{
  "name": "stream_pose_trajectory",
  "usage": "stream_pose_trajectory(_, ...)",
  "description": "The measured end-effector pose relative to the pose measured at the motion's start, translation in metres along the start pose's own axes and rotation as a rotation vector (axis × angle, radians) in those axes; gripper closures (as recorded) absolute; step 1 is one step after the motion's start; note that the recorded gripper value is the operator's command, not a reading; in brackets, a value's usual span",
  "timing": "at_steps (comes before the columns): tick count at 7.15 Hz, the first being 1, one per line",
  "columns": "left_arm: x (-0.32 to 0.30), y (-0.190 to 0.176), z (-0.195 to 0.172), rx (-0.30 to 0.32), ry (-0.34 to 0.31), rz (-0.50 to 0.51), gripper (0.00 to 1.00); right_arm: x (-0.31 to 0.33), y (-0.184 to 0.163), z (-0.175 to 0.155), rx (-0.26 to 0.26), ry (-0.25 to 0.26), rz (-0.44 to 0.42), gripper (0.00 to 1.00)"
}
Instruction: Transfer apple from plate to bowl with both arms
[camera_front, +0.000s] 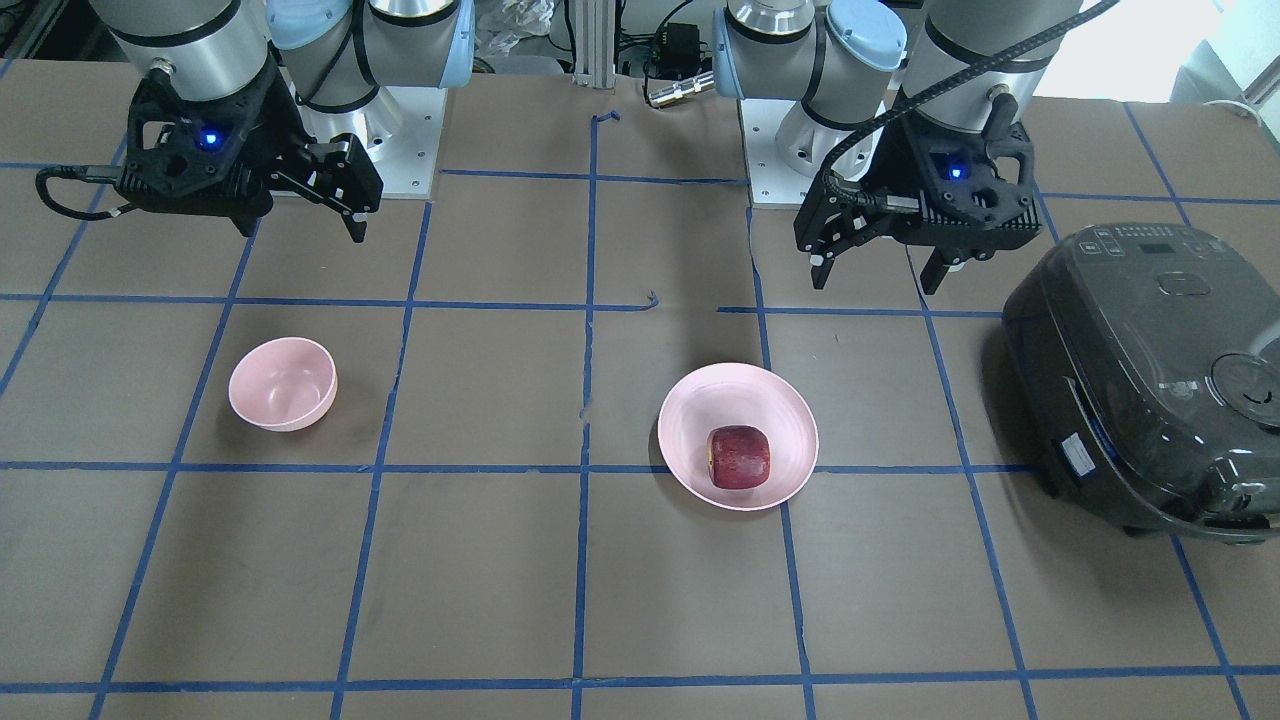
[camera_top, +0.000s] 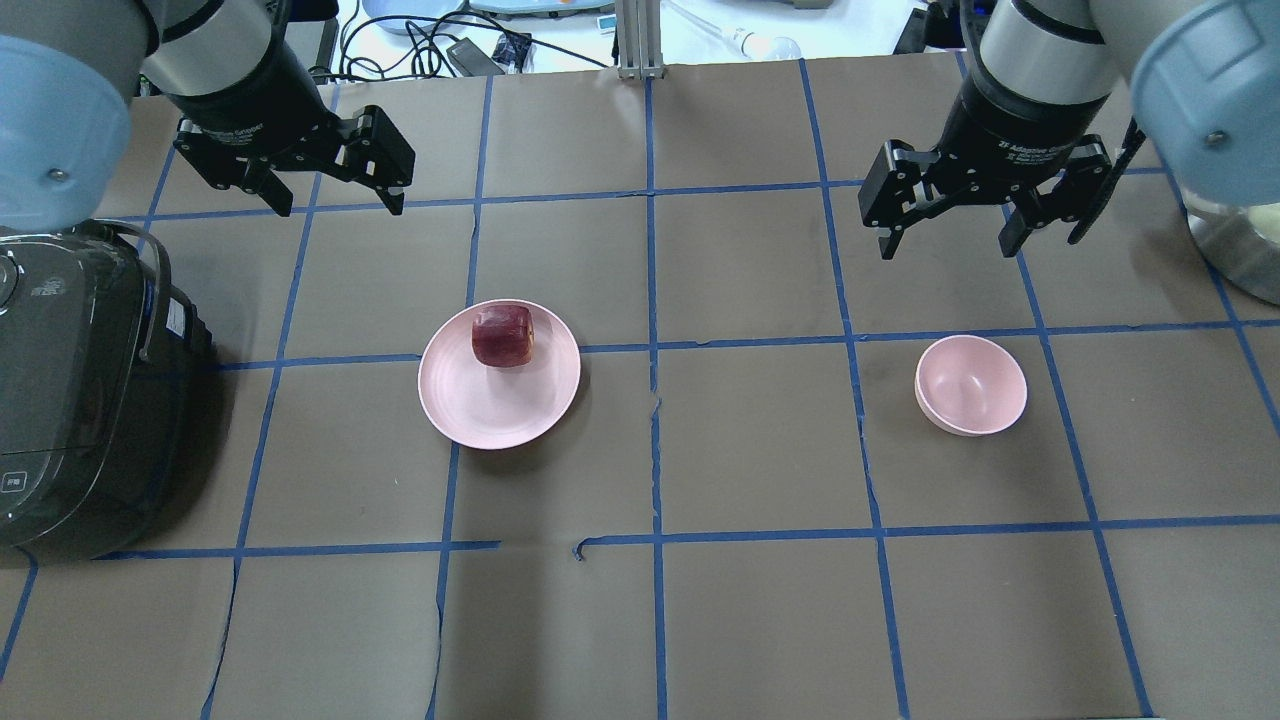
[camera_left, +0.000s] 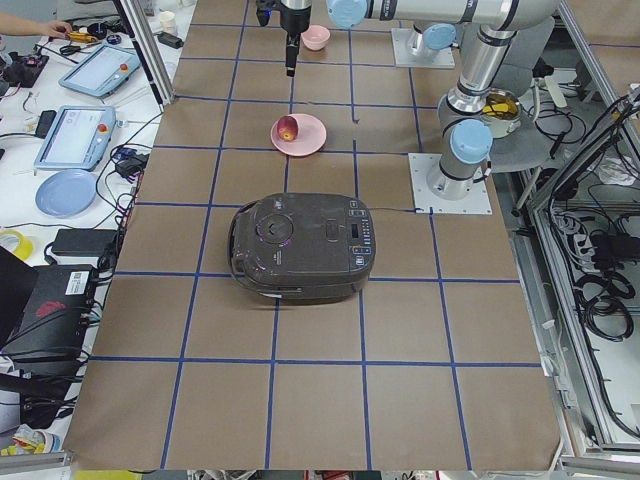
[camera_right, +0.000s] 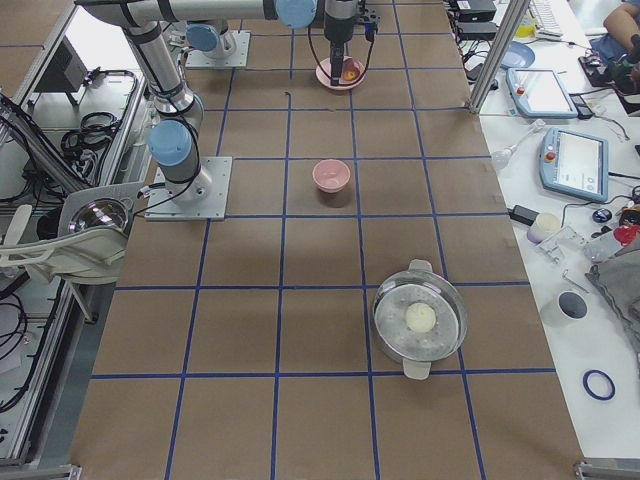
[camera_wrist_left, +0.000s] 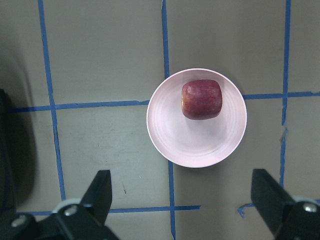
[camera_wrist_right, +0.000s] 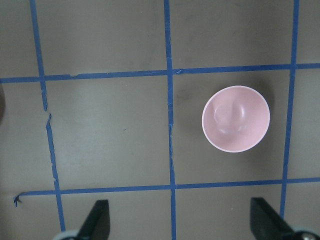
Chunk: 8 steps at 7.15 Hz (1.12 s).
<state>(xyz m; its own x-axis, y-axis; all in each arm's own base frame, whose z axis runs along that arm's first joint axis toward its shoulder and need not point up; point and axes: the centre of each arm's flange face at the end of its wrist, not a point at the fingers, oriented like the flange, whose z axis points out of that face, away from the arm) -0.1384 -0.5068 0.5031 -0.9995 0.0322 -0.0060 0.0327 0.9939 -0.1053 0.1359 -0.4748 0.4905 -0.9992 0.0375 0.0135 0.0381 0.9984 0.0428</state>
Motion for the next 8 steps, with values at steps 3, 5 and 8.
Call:
stream_pose_trajectory(3,0.0,0.0,0.004,-0.008,-0.001,-0.001,0.0,0.034,-0.024,0.016,-0.019,0.001,-0.002,0.0)
stream_pose_trajectory(5,0.0,0.003,0.006,-0.011,-0.001,0.0,0.0,0.089,-0.044,0.045,-0.075,-0.018,-0.052,0.0)
stream_pose_trajectory(8,0.006,0.007,0.029,-0.042,-0.005,-0.027,0.0,0.173,-0.07,0.149,-0.157,-0.07,-0.076,0.0)
